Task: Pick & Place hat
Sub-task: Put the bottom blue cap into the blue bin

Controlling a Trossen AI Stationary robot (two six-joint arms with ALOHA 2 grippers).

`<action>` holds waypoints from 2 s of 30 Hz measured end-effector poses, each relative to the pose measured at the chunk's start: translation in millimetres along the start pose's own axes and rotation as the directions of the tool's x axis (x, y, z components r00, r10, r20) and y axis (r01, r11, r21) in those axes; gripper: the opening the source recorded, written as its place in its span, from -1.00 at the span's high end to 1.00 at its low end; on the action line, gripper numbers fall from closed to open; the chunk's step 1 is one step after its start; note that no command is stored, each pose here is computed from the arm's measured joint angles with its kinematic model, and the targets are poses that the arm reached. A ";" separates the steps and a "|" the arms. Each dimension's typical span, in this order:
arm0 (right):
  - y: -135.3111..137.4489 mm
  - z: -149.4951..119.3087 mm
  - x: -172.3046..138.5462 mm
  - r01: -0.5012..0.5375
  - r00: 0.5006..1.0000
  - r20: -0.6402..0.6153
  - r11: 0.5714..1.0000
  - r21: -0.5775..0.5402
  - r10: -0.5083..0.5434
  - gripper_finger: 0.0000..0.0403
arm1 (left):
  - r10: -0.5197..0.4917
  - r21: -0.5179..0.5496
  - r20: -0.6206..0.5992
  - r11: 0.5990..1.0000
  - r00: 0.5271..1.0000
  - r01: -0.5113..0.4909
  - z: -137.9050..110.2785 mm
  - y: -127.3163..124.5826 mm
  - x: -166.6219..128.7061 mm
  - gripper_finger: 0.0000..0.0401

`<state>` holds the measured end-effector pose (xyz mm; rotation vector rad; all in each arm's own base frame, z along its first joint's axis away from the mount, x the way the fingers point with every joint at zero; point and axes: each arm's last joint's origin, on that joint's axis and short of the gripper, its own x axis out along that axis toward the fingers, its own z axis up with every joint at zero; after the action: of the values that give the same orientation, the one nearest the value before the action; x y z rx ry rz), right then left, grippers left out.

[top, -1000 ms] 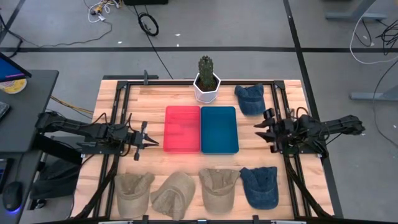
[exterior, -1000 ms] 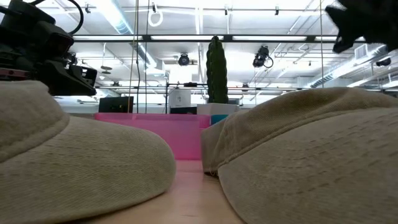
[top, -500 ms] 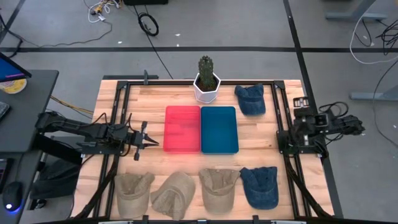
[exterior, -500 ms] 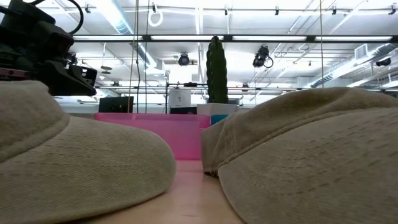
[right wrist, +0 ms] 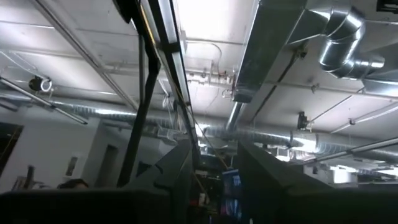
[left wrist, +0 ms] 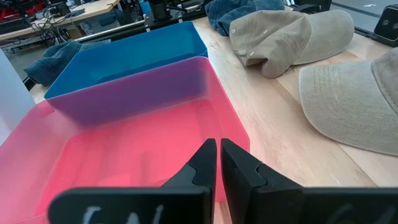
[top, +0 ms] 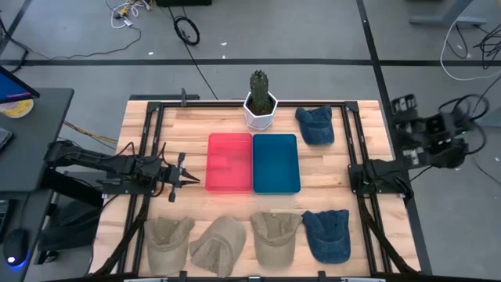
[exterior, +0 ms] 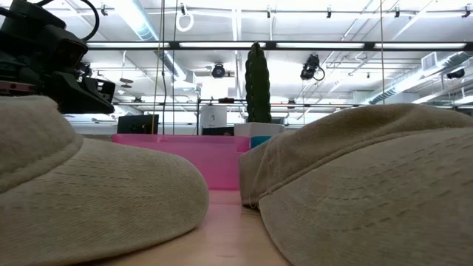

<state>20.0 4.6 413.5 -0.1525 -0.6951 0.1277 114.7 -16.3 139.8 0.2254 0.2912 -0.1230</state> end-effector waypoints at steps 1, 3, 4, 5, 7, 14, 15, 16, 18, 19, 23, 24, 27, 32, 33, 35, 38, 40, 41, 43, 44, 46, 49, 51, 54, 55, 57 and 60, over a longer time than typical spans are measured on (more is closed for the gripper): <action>-1.7 7.4 4.2 0.001 1.000 0.006 1.000 0.007 -0.001 0.34 | 0.000 0.000 0.000 1.000 1.000 0.000 0.1 0.0 0.0 0.86; -4.5 19.5 13.1 0.004 1.000 0.022 1.000 0.009 -0.004 0.34 | 0.000 0.000 0.000 1.000 1.000 0.000 0.0 0.0 0.0 0.86; -5.9 25.5 17.6 0.006 1.000 0.030 1.000 0.009 -0.006 0.34 | 0.000 0.000 0.000 1.000 1.000 0.000 0.1 0.0 0.0 0.86; -7.1 30.1 22.5 0.007 0.999 0.035 1.000 0.009 -0.007 0.34 | 0.000 0.000 0.000 1.000 1.000 0.000 -0.1 0.0 0.0 0.86; -9.8 41.1 32.4 0.010 0.999 0.051 1.000 0.000 -0.010 0.34 | 0.000 0.000 0.000 1.000 1.000 0.000 0.1 0.0 0.0 0.86; -16.4 62.3 71.3 -0.004 0.998 -0.061 1.000 -0.005 0.004 0.34 | 0.000 0.000 0.000 1.000 1.000 0.000 0.1 0.0 0.0 0.86; -17.7 65.5 76.1 0.003 0.996 -0.089 1.000 -0.002 -0.003 0.34 | 0.000 0.000 0.000 1.000 1.000 0.000 0.0 0.0 0.0 0.86; -18.9 68.2 80.6 0.012 0.993 -0.120 1.000 0.000 -0.012 0.34 | 0.000 0.000 0.000 1.000 1.000 0.000 0.0 0.0 0.0 0.86; -21.1 74.0 89.4 0.023 0.985 -0.172 1.000 0.007 -0.021 0.34 | 0.000 0.000 0.000 1.000 1.000 0.000 0.0 0.0 0.0 0.86; -22.0 76.8 93.1 0.025 0.980 -0.197 1.000 0.010 -0.023 0.34 | 0.000 0.000 0.000 1.000 1.000 0.000 0.1 0.0 0.0 0.86; -26.4 87.3 106.1 0.058 0.951 -0.305 0.998 0.004 -0.054 0.34 | 0.000 0.000 0.000 1.000 1.000 0.000 0.0 0.0 0.0 0.86; -27.5 90.4 108.7 0.065 0.943 -0.329 0.998 0.000 -0.061 0.34 | 0.000 0.000 0.000 1.000 1.000 0.000 0.1 0.0 0.0 0.86; -30.8 100.4 114.2 0.093 0.919 -0.385 0.996 -0.003 -0.087 0.34 | 0.000 0.000 0.000 1.000 1.000 0.000 -0.1 0.0 0.0 0.86; -33.6 108.9 123.3 0.125 0.882 -0.462 0.991 0.042 -0.092 0.34 | 0.000 0.000 0.000 1.000 1.000 0.000 0.0 0.0 0.0 0.86; -33.9 109.6 125.3 0.131 0.875 -0.477 0.990 0.056 -0.089 0.34 | 0.000 0.000 0.000 1.000 1.000 0.000 0.0 0.0 0.0 0.86; -34.2 110.2 128.6 0.140 0.856 -0.510 0.987 0.078 -0.081 0.34 | 0.000 0.000 0.000 1.000 1.000 0.000 0.0 0.0 0.0 0.86; -34.2 108.4 135.5 0.160 0.828 -0.557 0.980 0.120 -0.067 0.34 | 0.000 0.000 0.000 1.000 1.000 0.000 0.0 0.0 0.0 0.86; -33.5 104.4 140.7 0.176 0.803 -0.594 0.972 0.153 -0.052 0.34 | 0.000 0.000 0.000 1.000 1.000 0.000 0.0 0.0 0.0 0.86; -33.2 101.8 143.3 0.187 0.788 -0.614 0.968 0.168 -0.045 0.34 | 0.000 0.000 0.000 1.000 1.000 0.000 0.1 0.0 0.0 0.86; -31.7 96.6 146.8 0.190 0.753 -0.658 0.961 0.202 -0.011 0.34 | 0.000 0.000 0.000 1.000 1.000 0.000 0.0 0.0 0.0 0.86; -30.8 93.9 148.5 0.188 0.735 -0.678 0.957 0.221 0.012 0.34 | 0.000 0.000 0.000 1.000 1.000 0.000 0.1 0.0 0.0 0.86; -28.8 86.6 152.7 0.196 0.688 -0.723 0.947 0.254 0.052 0.34 | 0.000 0.000 0.000 1.000 1.000 0.000 0.0 0.0 0.0 0.86; -24.6 74.9 154.7 0.208 0.599 -0.788 0.923 0.325 0.143 0.34 | 0.000 0.000 0.000 1.000 1.000 0.000 0.0 0.0 0.0 0.86; -20.3 64.2 157.0 0.235 0.527 -0.823 0.894 0.382 0.213 0.34 | 0.000 0.000 0.000 1.000 1.000 0.000 0.0 0.0 0.0 0.86; -11.2 46.2 160.0 0.293 0.394 -0.864 0.849 0.441 0.313 0.34 | 0.000 0.000 0.000 1.000 1.000 0.000 0.0 0.0 0.0 0.86; -7.6 40.4 160.5 0.323 0.342 -0.876 0.834 0.449 0.339 0.34 | 0.000 0.000 0.000 1.000 1.000 0.000 0.1 0.0 0.0 0.86; -0.4 29.7 163.3 0.393 0.260 -0.889 0.800 0.454 0.377 0.34 | 0.000 0.000 0.000 1.000 1.000 0.000 0.1 0.0 0.0 0.86; 10.4 19.7 169.7 0.438 0.229 -0.871 0.752 0.492 0.436 0.34 | 0.000 0.000 0.000 1.000 1.000 0.000 0.0 0.0 0.0 0.86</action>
<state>135.8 45.2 532.9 0.4948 0.7565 0.2410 114.7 -16.3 139.8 0.2257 0.2909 -0.1233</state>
